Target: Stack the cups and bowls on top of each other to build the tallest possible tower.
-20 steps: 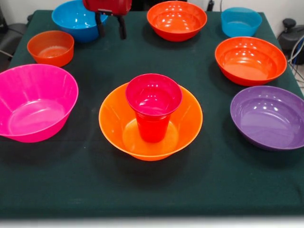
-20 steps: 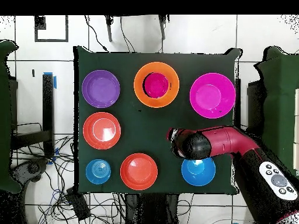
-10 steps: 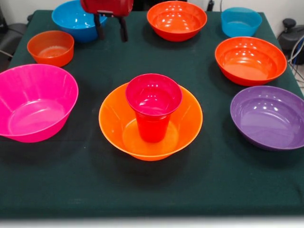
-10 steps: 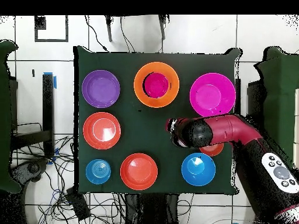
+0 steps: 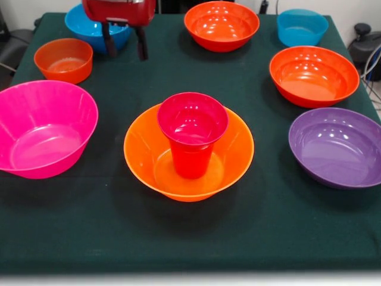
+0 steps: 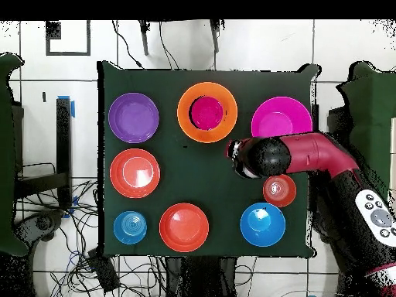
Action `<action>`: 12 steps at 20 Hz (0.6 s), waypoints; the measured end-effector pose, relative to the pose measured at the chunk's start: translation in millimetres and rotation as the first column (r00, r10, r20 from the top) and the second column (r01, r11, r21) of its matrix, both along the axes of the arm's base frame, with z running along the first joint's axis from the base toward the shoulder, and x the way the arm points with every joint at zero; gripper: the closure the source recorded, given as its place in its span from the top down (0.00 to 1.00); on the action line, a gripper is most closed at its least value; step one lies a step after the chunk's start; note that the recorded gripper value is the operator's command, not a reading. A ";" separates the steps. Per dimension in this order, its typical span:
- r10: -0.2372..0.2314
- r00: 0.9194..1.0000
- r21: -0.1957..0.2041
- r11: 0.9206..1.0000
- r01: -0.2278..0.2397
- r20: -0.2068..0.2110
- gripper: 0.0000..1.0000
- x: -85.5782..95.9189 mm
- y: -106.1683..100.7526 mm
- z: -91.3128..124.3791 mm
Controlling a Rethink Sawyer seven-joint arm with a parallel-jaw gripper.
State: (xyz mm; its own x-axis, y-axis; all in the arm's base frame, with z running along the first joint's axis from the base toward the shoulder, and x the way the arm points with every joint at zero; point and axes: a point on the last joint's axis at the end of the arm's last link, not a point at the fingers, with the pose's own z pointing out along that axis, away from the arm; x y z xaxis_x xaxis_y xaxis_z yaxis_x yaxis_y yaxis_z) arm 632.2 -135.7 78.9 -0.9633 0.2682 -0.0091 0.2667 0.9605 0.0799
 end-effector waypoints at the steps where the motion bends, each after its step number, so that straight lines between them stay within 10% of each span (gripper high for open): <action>1: 0.002 1.000 -0.002 1.000 -0.002 0.003 1.00 6.7 -2.8 0.5; 12: 0.003 0.999 -0.018 1.000 -0.002 0.033 1.00 54.6 -27.0 2.9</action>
